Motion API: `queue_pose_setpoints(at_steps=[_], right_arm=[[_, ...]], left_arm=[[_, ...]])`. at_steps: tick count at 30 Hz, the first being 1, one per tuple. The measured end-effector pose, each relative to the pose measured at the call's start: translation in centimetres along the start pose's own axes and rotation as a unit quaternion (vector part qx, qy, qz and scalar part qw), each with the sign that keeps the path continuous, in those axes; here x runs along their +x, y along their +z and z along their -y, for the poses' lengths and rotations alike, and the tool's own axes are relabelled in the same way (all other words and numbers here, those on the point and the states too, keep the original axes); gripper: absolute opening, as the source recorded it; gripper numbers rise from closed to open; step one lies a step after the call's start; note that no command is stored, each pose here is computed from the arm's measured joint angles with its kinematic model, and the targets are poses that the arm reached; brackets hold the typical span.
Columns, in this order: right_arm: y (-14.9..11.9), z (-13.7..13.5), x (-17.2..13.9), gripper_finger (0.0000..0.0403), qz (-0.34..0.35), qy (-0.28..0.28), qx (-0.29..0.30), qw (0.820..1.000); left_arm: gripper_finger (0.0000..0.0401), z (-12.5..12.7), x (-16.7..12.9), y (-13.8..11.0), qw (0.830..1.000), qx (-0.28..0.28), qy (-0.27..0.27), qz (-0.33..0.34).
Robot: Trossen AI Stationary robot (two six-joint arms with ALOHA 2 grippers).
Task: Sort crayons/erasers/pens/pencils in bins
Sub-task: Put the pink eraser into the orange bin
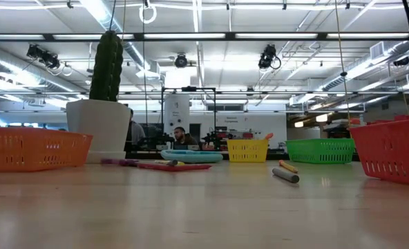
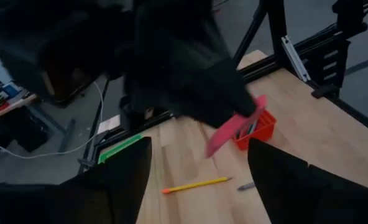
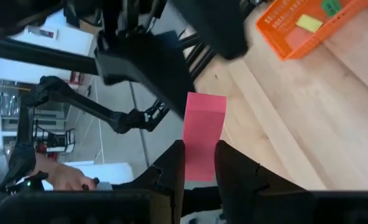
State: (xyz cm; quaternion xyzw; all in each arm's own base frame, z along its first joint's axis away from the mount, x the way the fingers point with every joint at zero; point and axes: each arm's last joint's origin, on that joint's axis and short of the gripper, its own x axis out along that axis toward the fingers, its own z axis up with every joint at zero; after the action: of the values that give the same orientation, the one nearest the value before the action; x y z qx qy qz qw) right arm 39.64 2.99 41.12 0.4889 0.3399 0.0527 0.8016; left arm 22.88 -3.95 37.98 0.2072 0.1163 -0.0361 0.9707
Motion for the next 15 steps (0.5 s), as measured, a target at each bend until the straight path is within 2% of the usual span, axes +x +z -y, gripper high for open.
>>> queue_pose_setpoints(at_steps=[4,15], right_arm=[[0.0,0.0,0.0,0.0088,-0.002,0.002,-0.002,1.0],[0.1,-0.2,0.0,0.0088,0.002,0.013,-0.001,1.0]], left_arm=[[0.0275,0.3,-0.1,0.4,1.0,-0.002,-0.004,0.018],[0.0246,1.5,1.0,0.4,1.0,0.007,-0.027,0.015]])
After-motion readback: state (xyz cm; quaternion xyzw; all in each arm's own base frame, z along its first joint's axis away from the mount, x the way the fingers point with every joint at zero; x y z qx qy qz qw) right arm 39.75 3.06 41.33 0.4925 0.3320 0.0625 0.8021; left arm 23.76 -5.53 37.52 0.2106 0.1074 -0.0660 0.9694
